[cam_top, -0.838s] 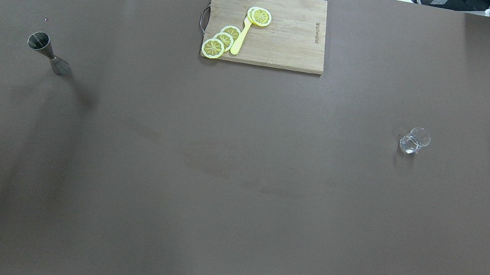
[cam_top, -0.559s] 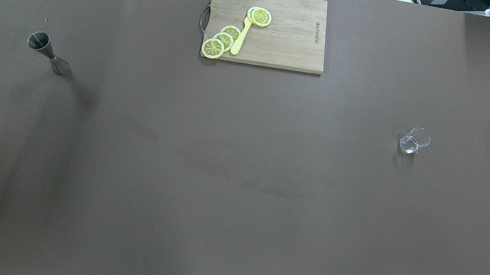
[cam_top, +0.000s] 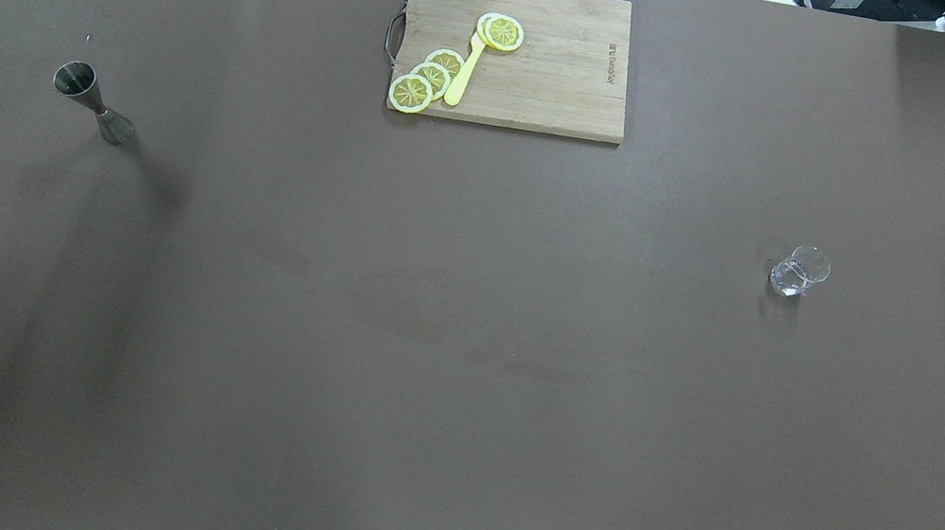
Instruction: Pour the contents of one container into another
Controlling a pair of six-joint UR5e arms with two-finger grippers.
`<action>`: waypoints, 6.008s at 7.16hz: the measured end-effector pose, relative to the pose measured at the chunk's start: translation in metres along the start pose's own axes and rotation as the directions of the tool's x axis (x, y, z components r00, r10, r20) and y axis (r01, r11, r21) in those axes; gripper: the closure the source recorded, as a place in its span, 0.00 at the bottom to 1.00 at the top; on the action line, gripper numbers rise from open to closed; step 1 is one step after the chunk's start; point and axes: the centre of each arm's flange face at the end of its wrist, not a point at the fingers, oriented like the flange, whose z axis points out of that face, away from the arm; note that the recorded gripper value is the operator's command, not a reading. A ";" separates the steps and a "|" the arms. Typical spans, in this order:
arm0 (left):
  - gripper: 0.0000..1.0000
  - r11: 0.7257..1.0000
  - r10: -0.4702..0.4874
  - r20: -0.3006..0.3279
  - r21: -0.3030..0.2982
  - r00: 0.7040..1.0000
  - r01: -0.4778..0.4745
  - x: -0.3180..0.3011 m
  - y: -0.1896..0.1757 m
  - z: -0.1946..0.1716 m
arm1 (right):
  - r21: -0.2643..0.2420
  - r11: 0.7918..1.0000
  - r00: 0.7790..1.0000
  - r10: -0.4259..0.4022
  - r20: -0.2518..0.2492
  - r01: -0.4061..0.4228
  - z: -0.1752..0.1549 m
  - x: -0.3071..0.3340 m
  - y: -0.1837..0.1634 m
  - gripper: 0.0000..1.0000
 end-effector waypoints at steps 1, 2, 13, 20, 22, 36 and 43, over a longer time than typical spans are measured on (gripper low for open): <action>0.00 1.000 0.000 0.000 -0.001 1.000 0.000 0.000 0.000 0.000 | -0.001 1.000 1.000 -0.002 0.000 0.002 0.001 0.001 0.001 0.00; 0.00 1.000 -0.001 0.000 -0.002 1.000 0.001 -0.001 0.000 0.001 | -0.002 1.000 1.000 -0.006 0.003 0.006 0.001 0.001 0.002 0.00; 0.00 1.000 -0.015 -0.021 -0.028 1.000 0.015 0.001 -0.014 0.008 | 0.043 0.998 0.998 -0.053 0.036 0.052 0.024 0.019 0.008 0.00; 0.00 0.996 -0.046 -0.011 -0.074 0.999 0.045 0.088 -0.047 0.032 | 0.130 0.973 0.967 -0.210 0.146 0.192 0.037 -0.003 -0.008 0.00; 0.00 0.997 -0.031 -0.037 -0.067 0.999 0.028 0.130 -0.055 0.021 | 0.131 0.953 0.940 -0.294 0.173 0.274 0.048 -0.030 -0.010 0.00; 0.01 0.996 -0.075 0.006 -0.053 0.997 0.075 0.345 0.094 -0.028 | 0.339 0.858 0.882 -0.451 0.134 0.387 -0.016 -0.203 -0.069 0.00; 0.01 0.957 0.083 0.047 0.276 0.995 -0.093 0.341 0.198 0.051 | 0.623 0.674 0.779 -0.607 0.160 0.397 0.018 -0.284 0.015 0.00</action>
